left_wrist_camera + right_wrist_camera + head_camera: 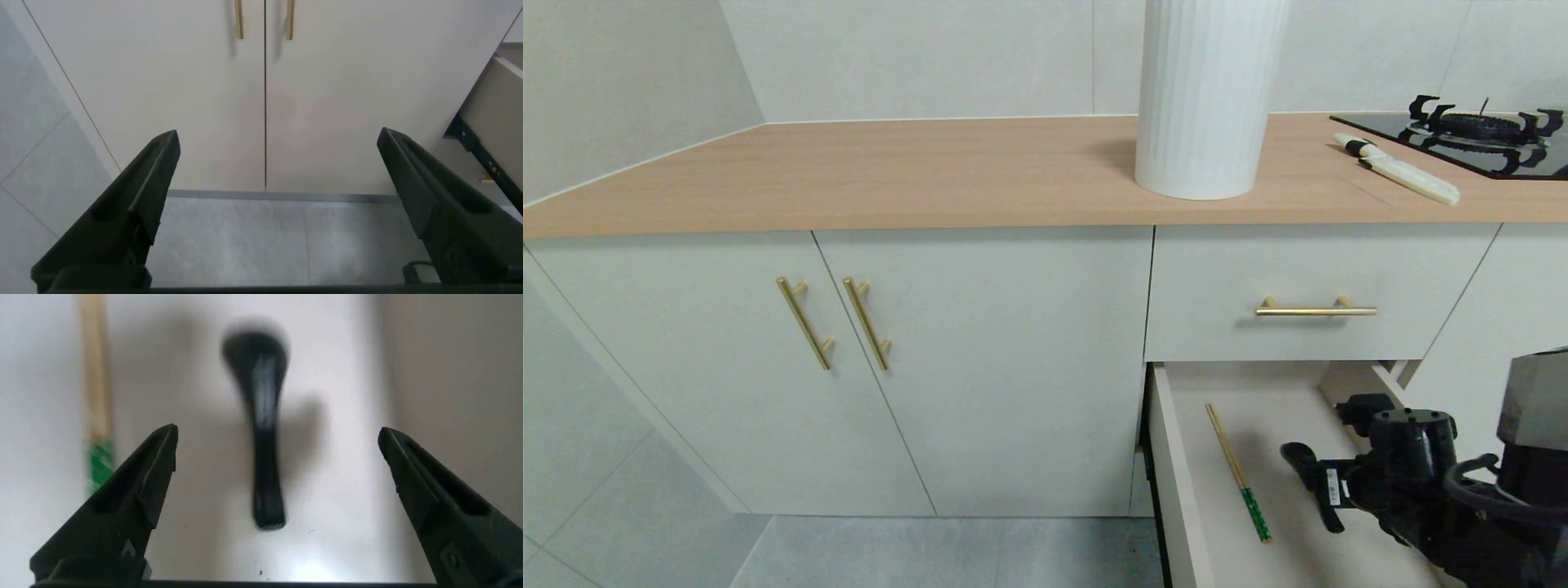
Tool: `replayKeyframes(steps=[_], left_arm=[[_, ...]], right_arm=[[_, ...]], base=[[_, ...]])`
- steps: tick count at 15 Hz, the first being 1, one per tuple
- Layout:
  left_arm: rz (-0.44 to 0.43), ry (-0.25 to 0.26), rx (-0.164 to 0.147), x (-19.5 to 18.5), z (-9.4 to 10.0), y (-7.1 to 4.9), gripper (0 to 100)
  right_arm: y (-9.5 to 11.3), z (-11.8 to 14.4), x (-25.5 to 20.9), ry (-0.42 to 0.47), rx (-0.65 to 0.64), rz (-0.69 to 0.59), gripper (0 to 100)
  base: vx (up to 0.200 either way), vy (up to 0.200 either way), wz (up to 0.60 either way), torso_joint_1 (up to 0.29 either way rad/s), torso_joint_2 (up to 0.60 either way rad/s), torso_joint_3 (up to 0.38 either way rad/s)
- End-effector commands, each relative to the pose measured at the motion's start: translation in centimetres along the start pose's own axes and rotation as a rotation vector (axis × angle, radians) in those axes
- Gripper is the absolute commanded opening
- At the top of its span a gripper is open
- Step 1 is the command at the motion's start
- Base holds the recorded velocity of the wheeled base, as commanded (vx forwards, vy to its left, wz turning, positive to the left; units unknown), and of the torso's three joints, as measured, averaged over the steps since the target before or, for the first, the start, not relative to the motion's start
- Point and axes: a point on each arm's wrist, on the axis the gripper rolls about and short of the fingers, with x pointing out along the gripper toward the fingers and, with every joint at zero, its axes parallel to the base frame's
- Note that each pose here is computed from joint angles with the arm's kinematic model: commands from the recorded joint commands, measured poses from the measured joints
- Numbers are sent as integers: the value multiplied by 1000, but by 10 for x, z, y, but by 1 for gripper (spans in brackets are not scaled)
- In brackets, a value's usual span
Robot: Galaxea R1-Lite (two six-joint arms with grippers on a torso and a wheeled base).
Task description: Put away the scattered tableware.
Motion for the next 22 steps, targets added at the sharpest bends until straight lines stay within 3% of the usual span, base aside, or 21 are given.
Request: replayKeyframes(steps=[1, 10, 15, 22], left_arm=[[1, 0, -1, 0, 0, 0, 100], [13, 0, 8, 0, 0, 0, 100], [13, 0, 10, 0, 0, 0, 100], [13, 0, 7, 0, 0, 0, 100]], right_arm=[[-9, 40, -40, -138, 40, 73, 100], [-20, 70, -120, -38, -18, 170, 100], [-31, 79, -157, 93, -50, 270, 100], [-26, 74, -164, 173, -98, 296, 100]], base=[[0, 0, 0, 0, 0, 0], [0, 0, 0, 0, 0, 0], [0, 0, 0, 0, 0, 0], [-200, 0, 0, 0, 3, 5]])
